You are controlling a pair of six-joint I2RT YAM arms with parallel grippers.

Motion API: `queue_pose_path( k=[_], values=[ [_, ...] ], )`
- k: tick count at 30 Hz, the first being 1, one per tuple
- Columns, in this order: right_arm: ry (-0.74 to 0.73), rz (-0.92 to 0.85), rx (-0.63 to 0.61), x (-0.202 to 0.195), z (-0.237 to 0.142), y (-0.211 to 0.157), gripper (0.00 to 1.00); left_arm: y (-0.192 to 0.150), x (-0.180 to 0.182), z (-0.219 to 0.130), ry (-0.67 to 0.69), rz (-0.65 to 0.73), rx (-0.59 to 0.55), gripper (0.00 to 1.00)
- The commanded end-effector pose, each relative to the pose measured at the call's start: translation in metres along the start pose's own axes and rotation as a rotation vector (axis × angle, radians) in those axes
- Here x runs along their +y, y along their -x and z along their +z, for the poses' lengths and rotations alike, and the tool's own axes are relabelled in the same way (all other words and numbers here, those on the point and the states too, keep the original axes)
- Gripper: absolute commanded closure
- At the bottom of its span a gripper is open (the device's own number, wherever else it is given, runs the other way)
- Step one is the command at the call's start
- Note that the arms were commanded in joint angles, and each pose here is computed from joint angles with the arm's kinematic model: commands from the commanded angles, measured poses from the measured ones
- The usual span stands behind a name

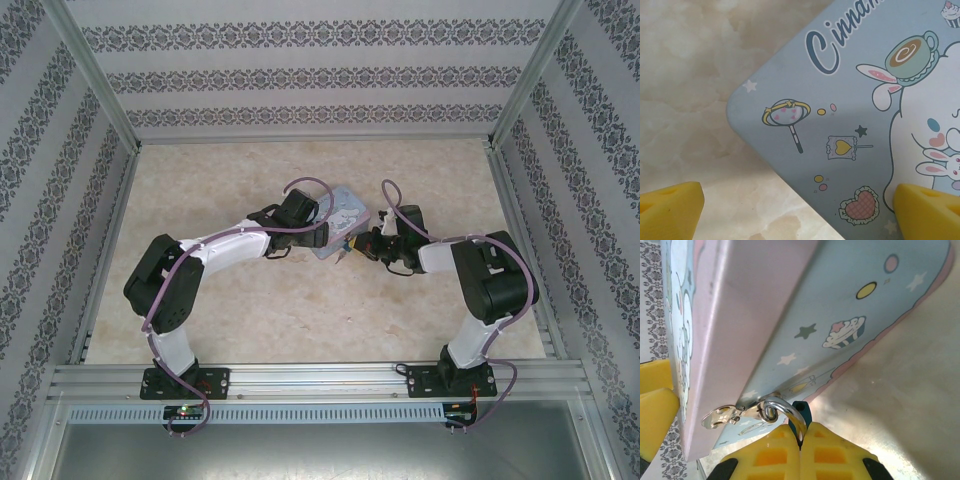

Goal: Unlock a padlock with a key

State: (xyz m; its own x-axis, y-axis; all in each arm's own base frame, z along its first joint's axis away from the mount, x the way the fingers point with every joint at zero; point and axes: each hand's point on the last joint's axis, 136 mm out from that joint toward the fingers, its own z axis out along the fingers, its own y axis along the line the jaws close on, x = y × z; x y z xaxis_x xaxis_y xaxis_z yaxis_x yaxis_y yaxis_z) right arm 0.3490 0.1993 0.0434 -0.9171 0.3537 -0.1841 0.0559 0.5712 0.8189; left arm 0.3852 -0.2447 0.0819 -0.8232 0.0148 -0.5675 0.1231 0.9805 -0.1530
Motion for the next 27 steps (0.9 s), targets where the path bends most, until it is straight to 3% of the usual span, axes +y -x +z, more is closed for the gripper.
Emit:
queue_pose_path(
  k=[1, 11, 27],
  values=[
    [-0.066, 0.047, -0.075, -0.013, -0.007, 0.016, 1.0, -0.086, 0.055, 0.022, 0.208, 0.121, 0.286, 0.04],
    [-0.009, 0.173, -0.132, -0.016, -0.002, 0.025, 1.0, -0.092, 0.056, 0.025, 0.205, 0.117, 0.3, 0.05],
    [0.026, 0.129, -0.137, 0.001, -0.03, 0.003, 1.0, -0.074, 0.04, 0.021, 0.145, 0.1, 0.274, 0.01]
  ],
)
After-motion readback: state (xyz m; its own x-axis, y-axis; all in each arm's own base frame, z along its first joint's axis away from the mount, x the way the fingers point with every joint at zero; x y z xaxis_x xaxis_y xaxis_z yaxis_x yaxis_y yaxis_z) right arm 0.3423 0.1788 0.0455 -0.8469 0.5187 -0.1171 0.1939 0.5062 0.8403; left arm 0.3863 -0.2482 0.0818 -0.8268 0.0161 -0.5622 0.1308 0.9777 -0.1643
